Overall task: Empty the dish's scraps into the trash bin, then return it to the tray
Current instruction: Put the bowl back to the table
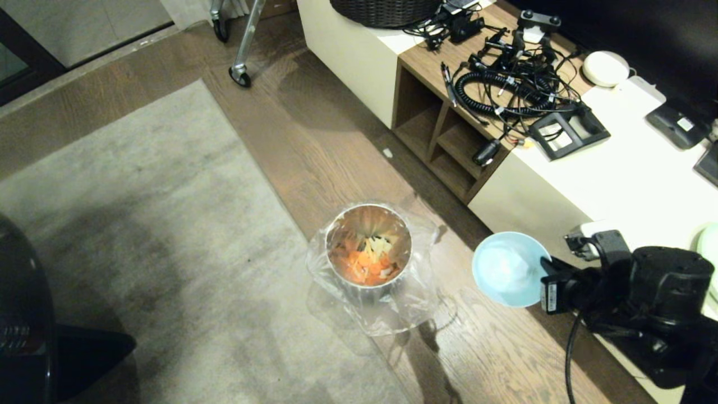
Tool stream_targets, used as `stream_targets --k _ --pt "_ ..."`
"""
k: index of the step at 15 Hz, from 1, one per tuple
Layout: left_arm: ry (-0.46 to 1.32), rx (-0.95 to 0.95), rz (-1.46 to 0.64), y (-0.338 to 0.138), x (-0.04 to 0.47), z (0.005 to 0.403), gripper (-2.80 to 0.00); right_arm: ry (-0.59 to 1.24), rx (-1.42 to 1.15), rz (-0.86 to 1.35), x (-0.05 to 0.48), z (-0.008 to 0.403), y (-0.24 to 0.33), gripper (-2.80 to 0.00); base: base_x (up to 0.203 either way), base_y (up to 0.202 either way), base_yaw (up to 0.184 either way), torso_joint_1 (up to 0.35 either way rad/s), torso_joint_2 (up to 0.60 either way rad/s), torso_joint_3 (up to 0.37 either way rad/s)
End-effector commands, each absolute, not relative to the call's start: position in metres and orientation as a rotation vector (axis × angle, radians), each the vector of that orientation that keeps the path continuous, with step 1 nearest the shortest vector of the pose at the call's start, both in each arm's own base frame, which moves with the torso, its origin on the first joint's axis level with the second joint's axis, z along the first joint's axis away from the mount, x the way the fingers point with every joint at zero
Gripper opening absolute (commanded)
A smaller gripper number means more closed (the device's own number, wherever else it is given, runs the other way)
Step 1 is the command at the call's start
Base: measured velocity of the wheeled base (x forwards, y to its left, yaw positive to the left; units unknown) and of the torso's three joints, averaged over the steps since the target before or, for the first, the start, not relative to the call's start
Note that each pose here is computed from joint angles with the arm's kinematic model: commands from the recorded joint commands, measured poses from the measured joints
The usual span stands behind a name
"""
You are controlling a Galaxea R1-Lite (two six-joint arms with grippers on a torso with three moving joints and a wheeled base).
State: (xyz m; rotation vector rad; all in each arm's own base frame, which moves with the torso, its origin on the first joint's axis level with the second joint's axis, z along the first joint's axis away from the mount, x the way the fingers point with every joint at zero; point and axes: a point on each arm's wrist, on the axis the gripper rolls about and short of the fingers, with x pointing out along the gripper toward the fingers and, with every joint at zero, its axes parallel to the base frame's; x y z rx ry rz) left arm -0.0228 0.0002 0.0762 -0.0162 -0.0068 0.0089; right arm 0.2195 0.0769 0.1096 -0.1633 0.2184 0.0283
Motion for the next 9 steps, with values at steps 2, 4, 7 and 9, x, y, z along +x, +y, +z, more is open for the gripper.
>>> stream_targets --k 2,4,7,9 --pt "-0.008 -0.017 0.009 0.000 -0.023 0.076 -2.80 0.322 -0.127 -0.065 0.196 0.091 0.047 -2.80 0.000 0.000 0.000 0.000 0.00 0.000" --pt "-0.008 -0.017 0.009 0.000 -0.023 0.076 -2.80 0.385 -0.091 -0.074 0.178 0.081 0.040 -2.80 0.000 0.000 0.000 0.000 0.00 0.000" --pt "-0.008 -0.017 0.009 0.000 -0.023 0.076 -2.80 0.430 -0.056 -0.079 0.163 0.081 0.037 -2.80 0.000 0.000 0.000 0.000 0.00 0.000" --pt "-0.008 -0.017 0.009 0.000 -0.023 0.076 -2.80 0.432 -0.016 -0.082 0.156 0.085 0.035 -2.80 0.000 0.000 0.000 0.000 0.00 0.000"
